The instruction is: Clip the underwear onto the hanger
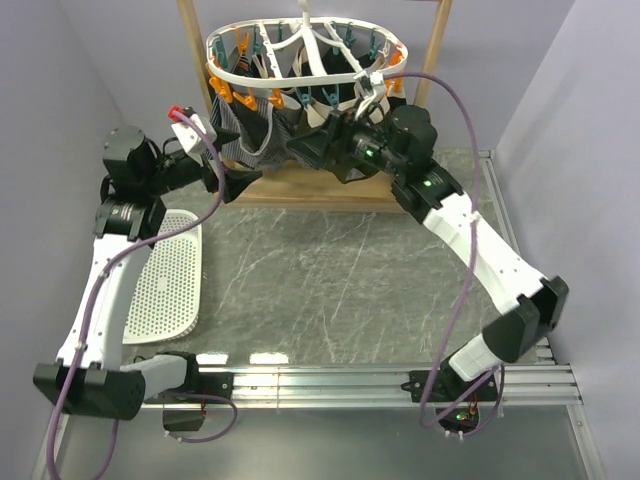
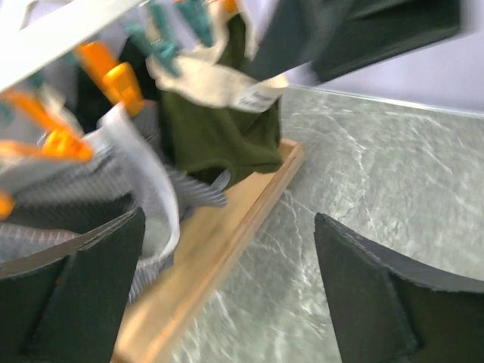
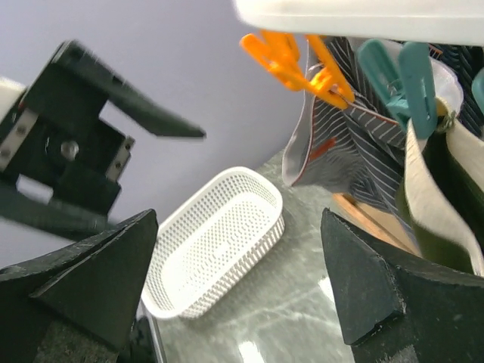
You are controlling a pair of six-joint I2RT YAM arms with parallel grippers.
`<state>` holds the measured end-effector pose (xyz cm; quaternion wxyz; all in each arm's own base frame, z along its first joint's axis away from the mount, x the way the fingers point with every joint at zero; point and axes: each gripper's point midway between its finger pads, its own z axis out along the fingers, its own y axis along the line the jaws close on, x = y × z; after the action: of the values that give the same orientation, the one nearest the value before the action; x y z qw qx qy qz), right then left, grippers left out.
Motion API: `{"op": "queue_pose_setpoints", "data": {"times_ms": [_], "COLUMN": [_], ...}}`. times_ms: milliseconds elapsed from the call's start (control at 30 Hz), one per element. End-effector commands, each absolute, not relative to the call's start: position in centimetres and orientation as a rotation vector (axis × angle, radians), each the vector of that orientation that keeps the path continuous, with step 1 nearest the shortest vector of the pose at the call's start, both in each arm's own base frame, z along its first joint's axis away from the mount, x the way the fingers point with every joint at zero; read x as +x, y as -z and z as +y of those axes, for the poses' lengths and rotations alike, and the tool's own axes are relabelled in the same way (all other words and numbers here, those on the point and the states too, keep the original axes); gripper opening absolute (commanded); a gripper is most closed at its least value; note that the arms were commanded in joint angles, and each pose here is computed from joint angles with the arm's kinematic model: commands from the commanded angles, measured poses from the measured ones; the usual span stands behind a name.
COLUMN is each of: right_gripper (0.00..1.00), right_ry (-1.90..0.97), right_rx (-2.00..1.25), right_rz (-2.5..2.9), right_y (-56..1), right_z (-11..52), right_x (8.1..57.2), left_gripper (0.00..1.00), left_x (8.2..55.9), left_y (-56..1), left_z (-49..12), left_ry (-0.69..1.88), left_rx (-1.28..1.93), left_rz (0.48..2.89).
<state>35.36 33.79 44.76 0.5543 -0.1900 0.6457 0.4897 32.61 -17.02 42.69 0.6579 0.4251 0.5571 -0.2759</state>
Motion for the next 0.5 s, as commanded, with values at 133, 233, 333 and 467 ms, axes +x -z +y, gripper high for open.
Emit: {"op": "queue_pose_setpoints", "data": {"times_ms": [133,233,333,467], "right_gripper": [0.97,0.98,0.99,1.0], "right_ry": [-1.018,-0.917,-0.811,-0.683], "right_rx": [-0.645,-0.718,-0.721,-0.682], "right_rz": [1.484,1.516,1.539,1.668], "right_y": [-46.5,-45.0,-43.2,-38.5], "right_z": [29.1,27.0,23.9,20.1], "right_x": [28.5,26.5,24.7,24.8], "left_gripper": [0.99,0.99,1.0,0.99], "left_x": [30.3,30.3,30.0,29.3], "left_y": [-42.2,-41.0,-38.1,-32.9], "left_z": [-12.9,-11.3,-9.8,-8.2], "left_ry": [0.541,0.482,0.43,0.371], "left_rx": [0.617,0.514,0.4,0.326], "left_rz": [1.625,1.735,1.852,2.031]}}
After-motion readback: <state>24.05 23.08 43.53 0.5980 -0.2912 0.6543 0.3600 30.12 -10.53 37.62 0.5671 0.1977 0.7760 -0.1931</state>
